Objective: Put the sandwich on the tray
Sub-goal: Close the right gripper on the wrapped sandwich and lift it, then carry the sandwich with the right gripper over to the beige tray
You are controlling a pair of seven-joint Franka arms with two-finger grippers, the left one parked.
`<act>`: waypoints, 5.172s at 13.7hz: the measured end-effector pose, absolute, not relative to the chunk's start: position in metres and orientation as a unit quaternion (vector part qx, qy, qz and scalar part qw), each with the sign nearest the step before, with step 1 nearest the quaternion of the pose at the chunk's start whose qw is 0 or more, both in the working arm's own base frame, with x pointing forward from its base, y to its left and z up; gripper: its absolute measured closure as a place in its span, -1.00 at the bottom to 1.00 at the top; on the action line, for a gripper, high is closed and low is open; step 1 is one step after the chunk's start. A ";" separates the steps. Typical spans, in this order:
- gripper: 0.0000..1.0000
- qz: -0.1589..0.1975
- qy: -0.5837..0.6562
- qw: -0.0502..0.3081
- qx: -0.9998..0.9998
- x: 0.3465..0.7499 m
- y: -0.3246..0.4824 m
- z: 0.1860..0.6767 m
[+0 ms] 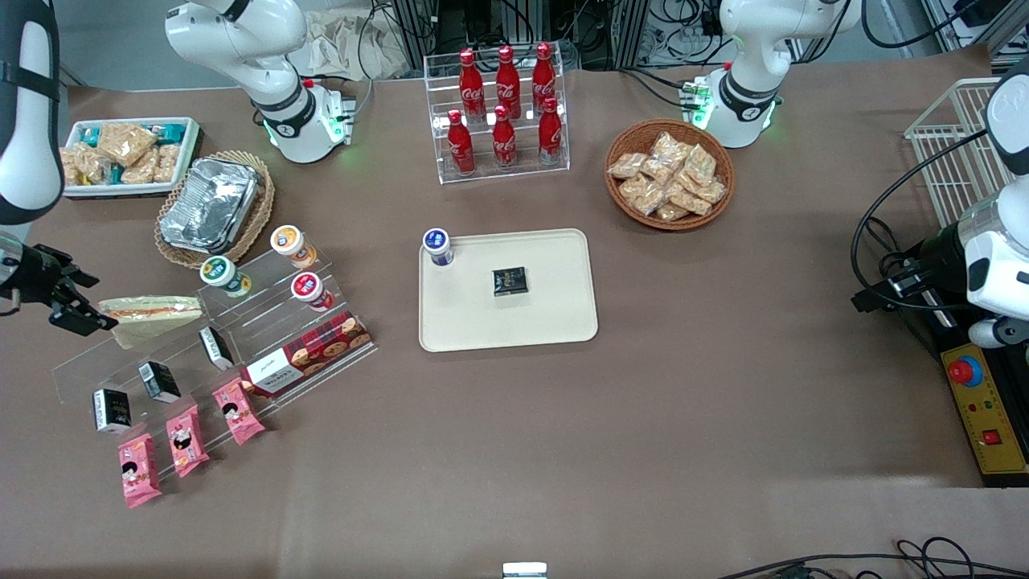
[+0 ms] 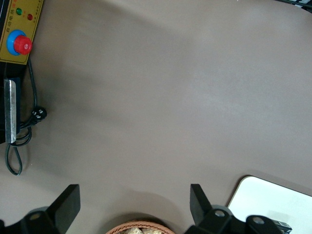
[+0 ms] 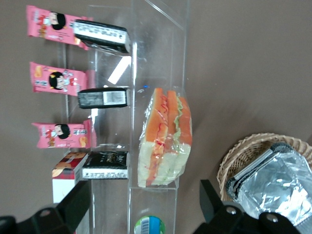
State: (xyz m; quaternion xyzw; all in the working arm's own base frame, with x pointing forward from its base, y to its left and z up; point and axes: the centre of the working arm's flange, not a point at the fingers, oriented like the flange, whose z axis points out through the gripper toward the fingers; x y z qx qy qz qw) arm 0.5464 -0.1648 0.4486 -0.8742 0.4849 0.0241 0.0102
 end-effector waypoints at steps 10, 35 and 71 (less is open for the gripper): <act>-0.99 0.070 0.544 -0.024 -0.836 0.545 -0.193 0.384; 0.63 -0.069 0.108 -0.019 -0.992 0.605 -0.156 0.479; 0.63 -0.047 -0.637 -0.051 -0.768 0.503 0.449 0.305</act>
